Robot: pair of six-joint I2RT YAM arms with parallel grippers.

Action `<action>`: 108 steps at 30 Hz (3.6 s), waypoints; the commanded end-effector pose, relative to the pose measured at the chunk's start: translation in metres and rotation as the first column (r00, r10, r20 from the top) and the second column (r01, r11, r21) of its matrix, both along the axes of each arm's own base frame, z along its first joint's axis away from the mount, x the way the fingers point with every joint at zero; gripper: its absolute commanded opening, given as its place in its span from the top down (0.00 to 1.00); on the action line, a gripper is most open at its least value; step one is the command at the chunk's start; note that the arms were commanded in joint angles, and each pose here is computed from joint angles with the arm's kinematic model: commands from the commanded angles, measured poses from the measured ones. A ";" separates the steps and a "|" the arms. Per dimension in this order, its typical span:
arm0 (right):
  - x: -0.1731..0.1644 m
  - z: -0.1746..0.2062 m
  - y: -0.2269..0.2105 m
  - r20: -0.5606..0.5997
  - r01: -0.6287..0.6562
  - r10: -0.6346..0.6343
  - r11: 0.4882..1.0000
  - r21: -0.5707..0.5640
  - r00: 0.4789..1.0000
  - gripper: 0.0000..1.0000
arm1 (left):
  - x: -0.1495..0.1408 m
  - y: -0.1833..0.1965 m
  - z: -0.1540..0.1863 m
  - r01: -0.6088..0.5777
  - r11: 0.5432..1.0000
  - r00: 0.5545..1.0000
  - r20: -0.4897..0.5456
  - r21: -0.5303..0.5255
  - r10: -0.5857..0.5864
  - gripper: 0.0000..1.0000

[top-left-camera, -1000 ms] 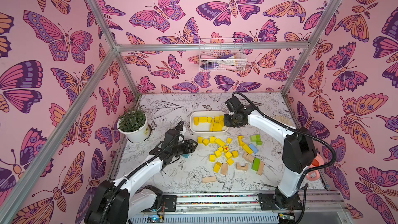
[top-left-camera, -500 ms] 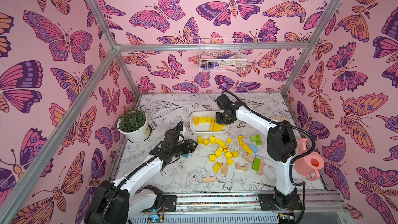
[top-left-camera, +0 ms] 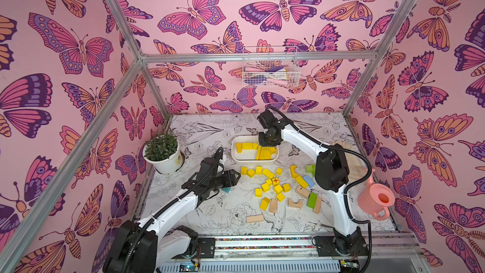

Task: Pick out the yellow building blocks
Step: Place the building block in the storage box, then pick up the building block from the center of the board.

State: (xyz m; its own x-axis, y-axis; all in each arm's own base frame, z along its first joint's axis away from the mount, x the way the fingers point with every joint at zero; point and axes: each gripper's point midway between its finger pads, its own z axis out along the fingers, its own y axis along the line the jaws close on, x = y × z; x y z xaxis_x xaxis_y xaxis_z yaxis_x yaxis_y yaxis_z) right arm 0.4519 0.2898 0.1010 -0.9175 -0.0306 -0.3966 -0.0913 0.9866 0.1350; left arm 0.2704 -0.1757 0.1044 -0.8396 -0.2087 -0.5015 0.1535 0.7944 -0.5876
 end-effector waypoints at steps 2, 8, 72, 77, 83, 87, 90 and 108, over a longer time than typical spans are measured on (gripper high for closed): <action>-0.003 -0.007 0.000 -0.027 -0.015 0.014 0.999 -0.035 1.000 0.74 | 0.000 0.000 0.004 0.012 1.000 1.000 0.019 -0.011 -0.012 0.38; -0.008 -0.012 0.006 -0.044 -0.021 0.020 1.000 -0.004 0.999 0.74 | 0.000 0.000 0.003 0.014 1.000 1.000 0.017 -0.011 -0.014 0.37; -0.174 -0.029 -0.156 -0.057 0.143 -0.144 0.989 -0.021 0.988 0.61 | -0.001 0.003 0.000 -0.006 1.000 1.000 0.002 -0.007 0.006 0.37; -0.175 -0.036 -0.162 -0.078 0.171 -0.169 0.985 0.020 0.983 0.60 | 0.000 0.002 -0.001 -0.004 1.000 1.000 -0.005 -0.005 0.004 0.37; -0.175 -0.047 -0.164 -0.116 0.192 -0.190 0.981 0.006 0.975 0.60 | 0.000 0.002 -0.001 -0.007 1.000 1.000 -0.008 -0.007 0.007 0.37; -0.175 -0.053 -0.166 -0.134 0.209 -0.209 0.978 -0.009 0.969 0.60 | 0.000 0.002 -0.002 -0.006 1.000 1.000 -0.010 -0.004 0.006 0.37; -0.175 -0.056 -0.169 -0.141 0.228 -0.227 0.974 -0.012 0.964 0.60 | 0.001 0.002 -0.002 -0.006 1.000 1.000 -0.009 -0.005 0.006 0.37; -0.175 -0.070 -0.166 -0.207 0.227 -0.229 0.973 -0.033 0.951 0.60 | 0.001 0.001 -0.003 -0.003 1.000 1.000 -0.015 -0.004 0.002 0.38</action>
State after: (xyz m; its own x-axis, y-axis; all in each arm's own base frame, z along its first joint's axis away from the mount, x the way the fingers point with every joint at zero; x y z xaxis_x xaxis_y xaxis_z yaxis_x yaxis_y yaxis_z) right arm 0.2773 0.1237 0.0317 -0.9594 0.1771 -0.2194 0.1531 0.9807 0.1218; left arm 0.2704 -0.1755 0.1025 -0.8429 -0.2092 -0.4958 0.1485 0.7952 -0.5879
